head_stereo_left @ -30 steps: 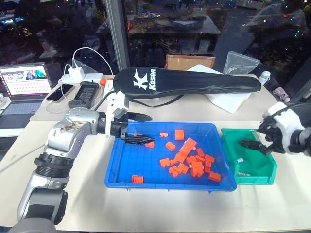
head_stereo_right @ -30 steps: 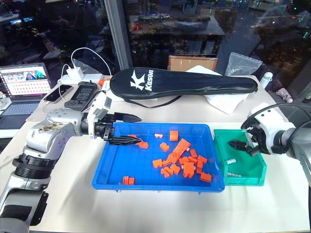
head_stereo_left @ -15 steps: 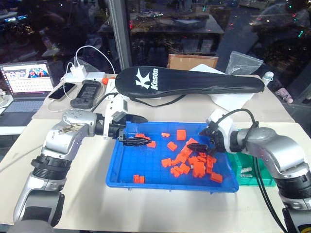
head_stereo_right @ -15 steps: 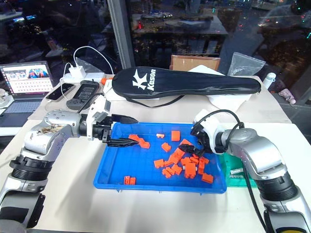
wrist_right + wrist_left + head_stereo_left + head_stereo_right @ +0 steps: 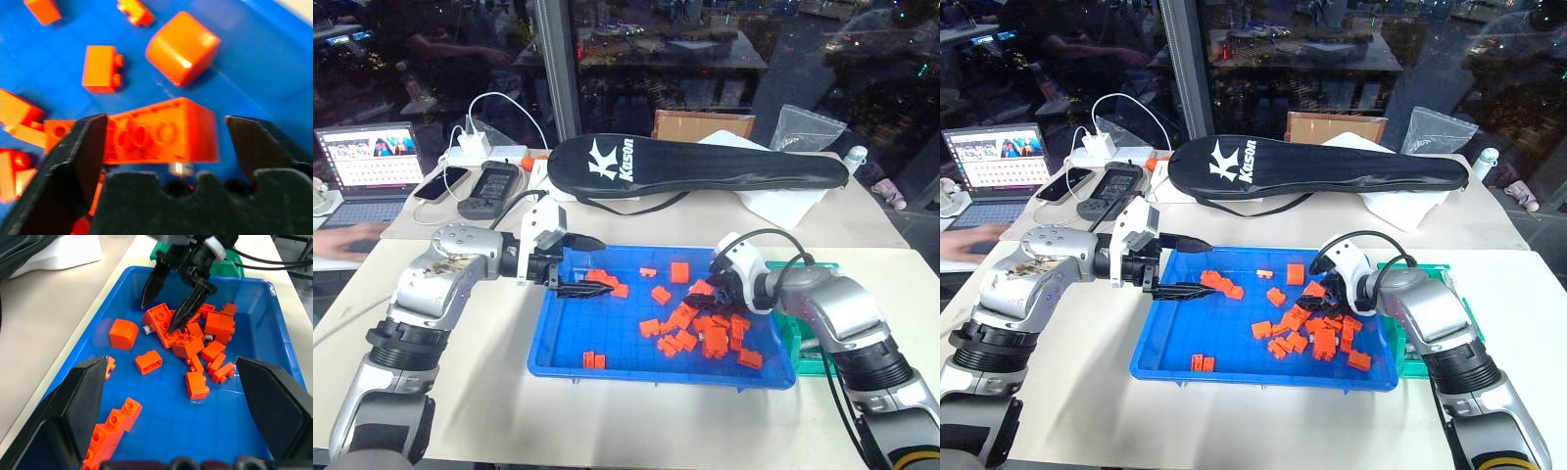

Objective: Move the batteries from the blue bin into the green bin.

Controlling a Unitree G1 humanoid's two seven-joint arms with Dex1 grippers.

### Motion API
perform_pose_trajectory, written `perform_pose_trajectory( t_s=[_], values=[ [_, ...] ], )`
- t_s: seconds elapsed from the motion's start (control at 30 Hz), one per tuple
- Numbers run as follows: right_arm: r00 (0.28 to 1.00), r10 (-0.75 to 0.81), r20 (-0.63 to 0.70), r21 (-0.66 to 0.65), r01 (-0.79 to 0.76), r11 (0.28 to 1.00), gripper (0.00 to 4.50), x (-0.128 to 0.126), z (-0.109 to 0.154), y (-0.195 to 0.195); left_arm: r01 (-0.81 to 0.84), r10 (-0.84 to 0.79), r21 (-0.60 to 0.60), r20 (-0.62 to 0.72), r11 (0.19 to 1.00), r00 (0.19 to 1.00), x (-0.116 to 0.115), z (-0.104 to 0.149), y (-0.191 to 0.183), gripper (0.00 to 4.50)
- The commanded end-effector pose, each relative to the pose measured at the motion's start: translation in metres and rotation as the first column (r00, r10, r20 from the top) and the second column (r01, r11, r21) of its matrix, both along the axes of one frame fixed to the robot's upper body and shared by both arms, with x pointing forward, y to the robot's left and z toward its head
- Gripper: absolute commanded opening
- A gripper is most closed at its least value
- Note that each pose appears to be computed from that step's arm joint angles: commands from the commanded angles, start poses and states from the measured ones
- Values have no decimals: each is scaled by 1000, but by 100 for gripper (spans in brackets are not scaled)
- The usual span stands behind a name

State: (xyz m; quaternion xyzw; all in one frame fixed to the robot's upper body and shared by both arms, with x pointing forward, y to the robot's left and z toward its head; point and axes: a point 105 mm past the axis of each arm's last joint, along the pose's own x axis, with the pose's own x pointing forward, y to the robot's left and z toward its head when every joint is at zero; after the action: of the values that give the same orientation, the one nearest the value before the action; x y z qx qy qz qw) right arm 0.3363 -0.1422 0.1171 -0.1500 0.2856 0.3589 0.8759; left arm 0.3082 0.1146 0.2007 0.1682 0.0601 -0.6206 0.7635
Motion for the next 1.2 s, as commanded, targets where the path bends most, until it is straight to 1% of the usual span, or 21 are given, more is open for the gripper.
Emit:
perform_pose_trajectory(
  t_s=[0.03,0.07,0.27,0.37,0.47,0.6,0.67,0.7,0.77,0.83,0.9,0.93,0.97,1.03,1.13,1.17,1.2],
  values=[
    [998,14,67,-9,-13,1000,249,4,15,0,-3,3,-2,43,1000,999,-2,10,3,450],
    [997,14,78,-16,-13,1000,216,5,17,-2,-3,3,0,43,1000,999,-2,10,3,450],
    [988,13,156,-5,-13,1000,216,11,39,-2,-3,3,5,41,1000,999,-2,9,3,450],
    [976,49,212,41,-59,997,216,14,57,17,-2,2,6,43,1000,999,-1,9,3,450],
    [970,67,232,57,-82,995,216,14,64,27,-2,1,8,44,1000,999,-1,9,3,450],
    [963,71,259,25,-80,997,216,12,74,17,-3,3,8,43,1000,999,-1,8,3,450],
    [959,135,249,-43,-128,991,216,3,79,6,-2,2,8,41,1000,999,-1,8,3,450],
    [955,179,236,-75,-165,983,266,-3,83,1,-1,1,8,40,1000,999,-2,8,3,450],
    [942,261,210,-154,-232,961,320,-12,86,-6,1,-1,7,38,1000,999,-1,7,2,450],
    [902,397,167,-317,-333,888,386,-20,84,-15,4,-5,5,37,1000,999,-1,7,1,450],
    [852,517,83,-463,-426,777,447,-26,79,-24,9,-9,4,37,1000,999,-1,6,0,450],
    [834,548,56,-508,-449,735,447,-25,78,-28,10,-10,3,37,1000,999,0,6,0,450],
    [822,568,40,-534,-463,708,447,-23,78,-30,11,-11,2,36,1000,999,0,6,-1,450],
    [770,638,0,-602,-509,614,447,-20,78,-30,10,-10,1,37,1000,999,0,6,-1,450],
    [650,758,-58,-690,-575,440,447,-6,73,-21,0,0,0,39,1000,999,-1,4,0,450],
    [616,784,-73,-708,-586,395,447,-1,71,-18,-6,6,-1,39,1000,999,-2,4,1,450],
    [594,801,-78,-720,-590,367,447,3,69,-15,-10,11,-2,39,1000,999,-2,4,2,450]
  ],
)
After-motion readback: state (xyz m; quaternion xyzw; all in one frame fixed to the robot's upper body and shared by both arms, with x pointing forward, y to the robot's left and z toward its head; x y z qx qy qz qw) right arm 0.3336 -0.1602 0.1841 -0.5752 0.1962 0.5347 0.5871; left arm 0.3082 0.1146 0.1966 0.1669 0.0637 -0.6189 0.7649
